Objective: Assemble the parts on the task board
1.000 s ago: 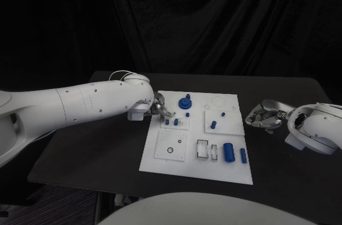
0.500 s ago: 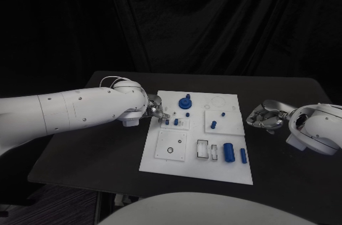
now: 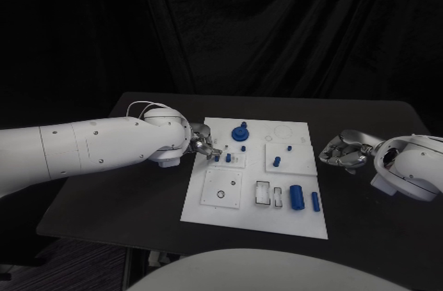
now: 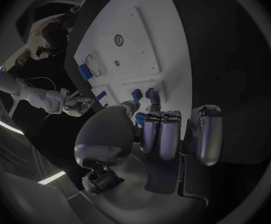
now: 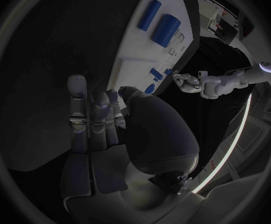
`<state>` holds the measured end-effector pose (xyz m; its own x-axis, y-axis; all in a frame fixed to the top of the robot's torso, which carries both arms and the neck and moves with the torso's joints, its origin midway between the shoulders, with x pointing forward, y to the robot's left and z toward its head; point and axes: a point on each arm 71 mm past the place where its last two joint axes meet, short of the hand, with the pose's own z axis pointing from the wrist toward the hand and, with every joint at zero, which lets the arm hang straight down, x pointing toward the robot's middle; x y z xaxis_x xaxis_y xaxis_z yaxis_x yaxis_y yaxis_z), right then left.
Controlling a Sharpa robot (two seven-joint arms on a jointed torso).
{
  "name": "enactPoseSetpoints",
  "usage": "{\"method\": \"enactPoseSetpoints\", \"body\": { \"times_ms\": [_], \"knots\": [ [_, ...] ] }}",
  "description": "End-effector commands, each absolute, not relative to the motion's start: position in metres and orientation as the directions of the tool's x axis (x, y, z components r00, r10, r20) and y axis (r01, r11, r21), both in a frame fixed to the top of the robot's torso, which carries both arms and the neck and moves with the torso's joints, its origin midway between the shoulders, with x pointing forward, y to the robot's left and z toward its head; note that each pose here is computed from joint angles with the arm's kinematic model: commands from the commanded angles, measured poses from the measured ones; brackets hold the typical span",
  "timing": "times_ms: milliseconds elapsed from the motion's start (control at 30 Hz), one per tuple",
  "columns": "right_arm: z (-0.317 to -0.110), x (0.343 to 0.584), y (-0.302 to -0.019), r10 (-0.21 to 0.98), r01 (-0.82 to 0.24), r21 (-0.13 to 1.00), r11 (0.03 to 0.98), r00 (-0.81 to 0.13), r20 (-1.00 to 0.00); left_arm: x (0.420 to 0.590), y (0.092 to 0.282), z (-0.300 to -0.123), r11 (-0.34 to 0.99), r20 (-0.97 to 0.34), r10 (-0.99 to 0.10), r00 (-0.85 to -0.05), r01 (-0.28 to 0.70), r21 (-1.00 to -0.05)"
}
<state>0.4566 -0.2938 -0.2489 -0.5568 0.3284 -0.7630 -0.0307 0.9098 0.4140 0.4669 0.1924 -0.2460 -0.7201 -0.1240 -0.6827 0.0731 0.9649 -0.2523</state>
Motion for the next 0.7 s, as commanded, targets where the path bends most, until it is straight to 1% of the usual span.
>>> {"method": "enactPoseSetpoints", "body": {
  "times_ms": [33,700],
  "knots": [
    [-0.251,0.456,-0.295,0.322,-0.021,0.402,0.915,-0.563,-0.761,0.468,0.189,-0.246,0.965,-0.686,-0.114,-0.719,0.083,-0.248],
    [-0.251,0.455,-0.295,0.319,-0.019,0.4,0.916,-0.57,-0.758,0.465,0.18,-0.258,0.973,-0.666,-0.095,-0.74,0.073,-0.22]
  ]
}}
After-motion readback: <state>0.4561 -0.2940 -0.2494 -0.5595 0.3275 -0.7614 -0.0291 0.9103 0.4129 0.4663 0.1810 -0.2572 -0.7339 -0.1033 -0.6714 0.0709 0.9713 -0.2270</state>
